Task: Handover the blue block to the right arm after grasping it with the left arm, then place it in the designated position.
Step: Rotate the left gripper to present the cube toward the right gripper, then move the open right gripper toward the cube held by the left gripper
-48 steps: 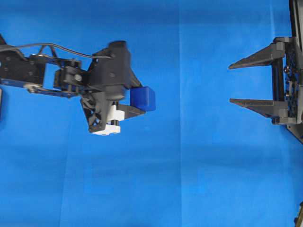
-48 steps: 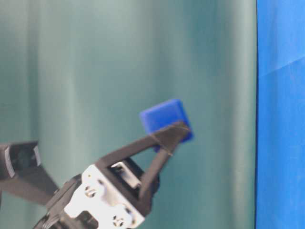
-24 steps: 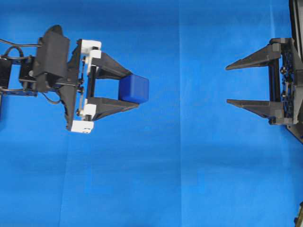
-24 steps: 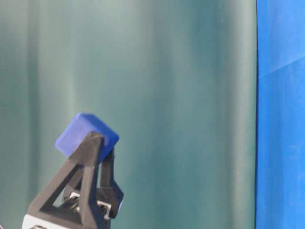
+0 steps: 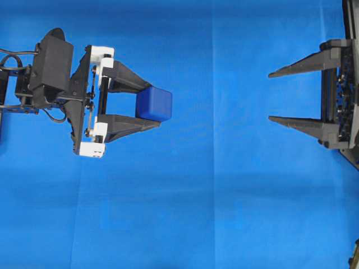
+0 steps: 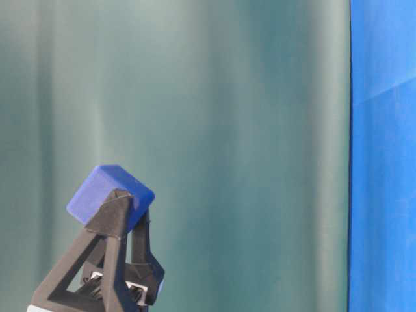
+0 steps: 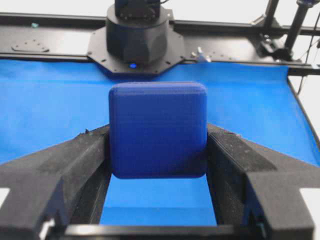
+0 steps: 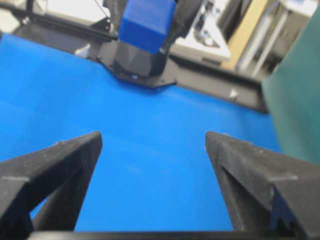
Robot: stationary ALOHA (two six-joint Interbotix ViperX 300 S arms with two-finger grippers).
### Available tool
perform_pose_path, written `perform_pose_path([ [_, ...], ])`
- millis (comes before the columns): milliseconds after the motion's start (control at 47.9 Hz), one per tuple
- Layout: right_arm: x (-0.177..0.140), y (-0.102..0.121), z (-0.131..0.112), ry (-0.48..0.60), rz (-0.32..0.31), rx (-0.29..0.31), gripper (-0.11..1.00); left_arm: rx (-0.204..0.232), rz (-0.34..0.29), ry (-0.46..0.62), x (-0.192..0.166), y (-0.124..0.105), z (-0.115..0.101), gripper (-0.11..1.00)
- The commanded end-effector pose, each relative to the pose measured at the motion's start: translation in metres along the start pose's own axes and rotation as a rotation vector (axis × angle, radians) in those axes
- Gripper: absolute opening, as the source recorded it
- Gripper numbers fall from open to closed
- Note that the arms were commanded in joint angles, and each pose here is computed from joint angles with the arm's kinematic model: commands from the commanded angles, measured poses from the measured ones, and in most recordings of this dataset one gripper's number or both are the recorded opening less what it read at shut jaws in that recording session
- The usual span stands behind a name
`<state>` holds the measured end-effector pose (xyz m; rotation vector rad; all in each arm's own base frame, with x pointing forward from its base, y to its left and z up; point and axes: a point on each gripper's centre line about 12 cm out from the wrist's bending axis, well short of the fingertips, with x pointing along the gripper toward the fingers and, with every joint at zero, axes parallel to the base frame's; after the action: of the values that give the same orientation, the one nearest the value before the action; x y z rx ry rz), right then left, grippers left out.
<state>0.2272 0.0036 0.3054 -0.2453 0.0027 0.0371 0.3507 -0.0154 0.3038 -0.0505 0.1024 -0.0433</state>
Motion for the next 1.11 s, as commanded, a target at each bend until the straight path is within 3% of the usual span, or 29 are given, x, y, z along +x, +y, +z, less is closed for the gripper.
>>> perform_pose_path([
  [0, 0.0027, 0.0003, 0.0100, -0.027, 0.014, -0.120, 0.94, -0.003, -0.005, -0.040, -0.0036, -0.0016, 0.0115, 0.49],
  [230, 0.0028, 0.0065, 0.0104, -0.047, 0.058, -0.567, 0.94, -0.006, -0.005, -0.040, -0.0036, -0.0017, 0.0115, 0.49],
  [397, 0.0030, 0.0071, 0.0090, -0.043, 0.064, -0.720, 0.94, -0.007, -0.007, -0.040, -0.0037, -0.0022, 0.0110, 0.49],
  [647, 0.0030, 0.0072, 0.0090, -0.047, 0.063, -0.824, 0.94, -0.009, -0.005, -0.040, -0.0037, -0.0016, 0.0111, 0.49],
  [1086, 0.0033, 0.0071, 0.0128, -0.065, 0.058, -0.832, 0.94, -0.009, -0.005, -0.041, -0.0038, -0.0016, 0.0113, 0.49],
])
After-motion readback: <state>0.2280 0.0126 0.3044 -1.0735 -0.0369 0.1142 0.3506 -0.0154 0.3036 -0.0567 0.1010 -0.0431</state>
